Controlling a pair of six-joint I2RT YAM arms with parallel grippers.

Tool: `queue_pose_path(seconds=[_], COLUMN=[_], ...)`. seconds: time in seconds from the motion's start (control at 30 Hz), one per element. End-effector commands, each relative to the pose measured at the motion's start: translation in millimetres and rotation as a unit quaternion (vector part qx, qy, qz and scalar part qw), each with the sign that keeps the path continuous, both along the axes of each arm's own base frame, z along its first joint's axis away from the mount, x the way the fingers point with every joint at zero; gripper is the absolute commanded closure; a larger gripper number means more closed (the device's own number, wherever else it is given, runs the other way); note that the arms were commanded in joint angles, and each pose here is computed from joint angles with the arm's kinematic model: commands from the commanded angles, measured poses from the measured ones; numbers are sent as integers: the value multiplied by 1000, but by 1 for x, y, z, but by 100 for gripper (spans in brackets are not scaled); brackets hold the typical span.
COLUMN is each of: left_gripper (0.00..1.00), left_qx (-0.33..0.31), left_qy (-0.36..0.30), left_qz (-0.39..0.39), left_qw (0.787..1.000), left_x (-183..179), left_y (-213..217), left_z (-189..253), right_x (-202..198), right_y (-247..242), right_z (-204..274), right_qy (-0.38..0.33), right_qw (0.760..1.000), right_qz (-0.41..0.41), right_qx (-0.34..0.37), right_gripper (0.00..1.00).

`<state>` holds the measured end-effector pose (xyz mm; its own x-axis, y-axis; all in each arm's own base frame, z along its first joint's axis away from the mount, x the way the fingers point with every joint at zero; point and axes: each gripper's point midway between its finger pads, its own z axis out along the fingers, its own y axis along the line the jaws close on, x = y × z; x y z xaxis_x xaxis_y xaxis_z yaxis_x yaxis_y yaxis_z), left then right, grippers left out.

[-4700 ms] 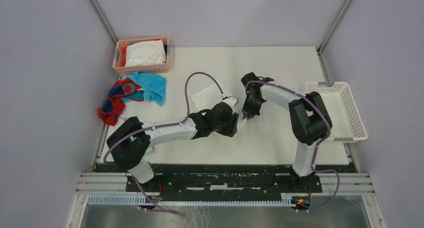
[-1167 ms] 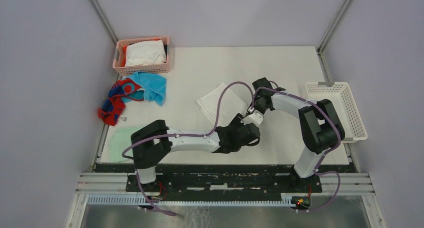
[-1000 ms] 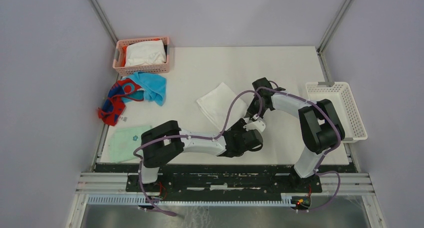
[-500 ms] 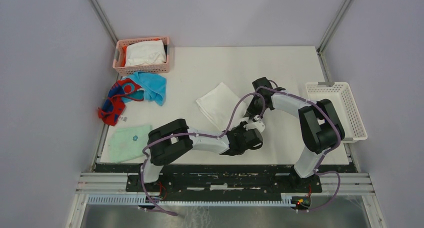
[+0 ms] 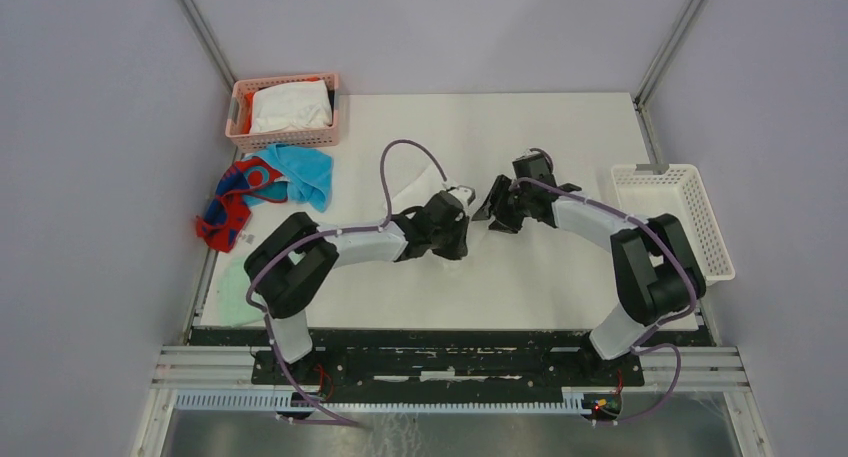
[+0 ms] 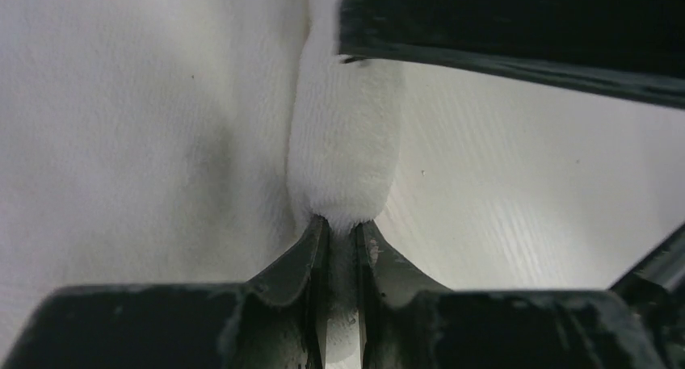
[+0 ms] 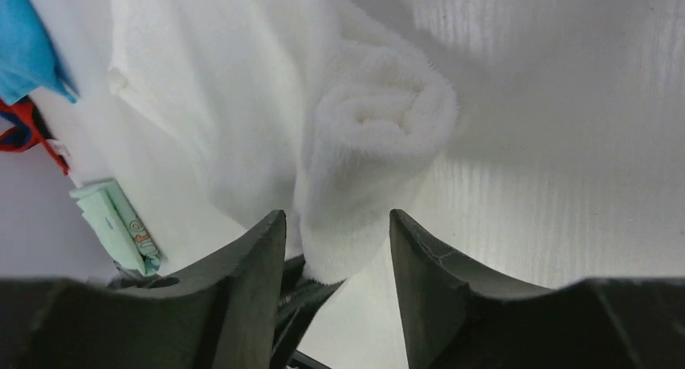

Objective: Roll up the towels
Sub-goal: Roll the towel at the center of the board.

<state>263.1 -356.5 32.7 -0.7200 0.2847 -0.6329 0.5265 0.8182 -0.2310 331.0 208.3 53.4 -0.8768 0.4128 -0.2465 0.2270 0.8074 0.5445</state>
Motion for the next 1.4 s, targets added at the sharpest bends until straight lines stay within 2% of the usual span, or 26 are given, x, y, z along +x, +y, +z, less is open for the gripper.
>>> queue_pose_path(seconds=[0.0,0.17,0.37,0.77,0.9,1.0,1.27,1.37], left_gripper=[86,86,86,85,85,84,80,75], left_qx=[-111,-169,-198,-185,-177,-172,-173,-172], left_qy=[161,235,284,303,303,299,300,287], left_qz=[22,51,88,107,115,119,141,143], left_qw=[980,956,934,929,930,931,928,932], left_x=[-26,-16,-3,-1,0,0,-11,-14], left_y=[-1,4,11,17,20,22,33,37], left_z=[-5,-8,-17,-33,-37,-39,-42,-37], right_x=[15,11,8,27,21,19,13,10], right_y=[1,-4,-1,11,12,3,-15,-18], right_z=[43,45,21,-16,-29,-36,-46,-44], right_qy=[-96,-129,-119,-81,-53,-41,7,23], right_qw=[993,986,984,983,990,994,996,996], right_qz=[2,-8,-25,-70,-66,-73,-85,-81], right_qx=[68,106,133,151,114,73,-8,-37], right_gripper=[39,29,24,20,20,26,61,67])
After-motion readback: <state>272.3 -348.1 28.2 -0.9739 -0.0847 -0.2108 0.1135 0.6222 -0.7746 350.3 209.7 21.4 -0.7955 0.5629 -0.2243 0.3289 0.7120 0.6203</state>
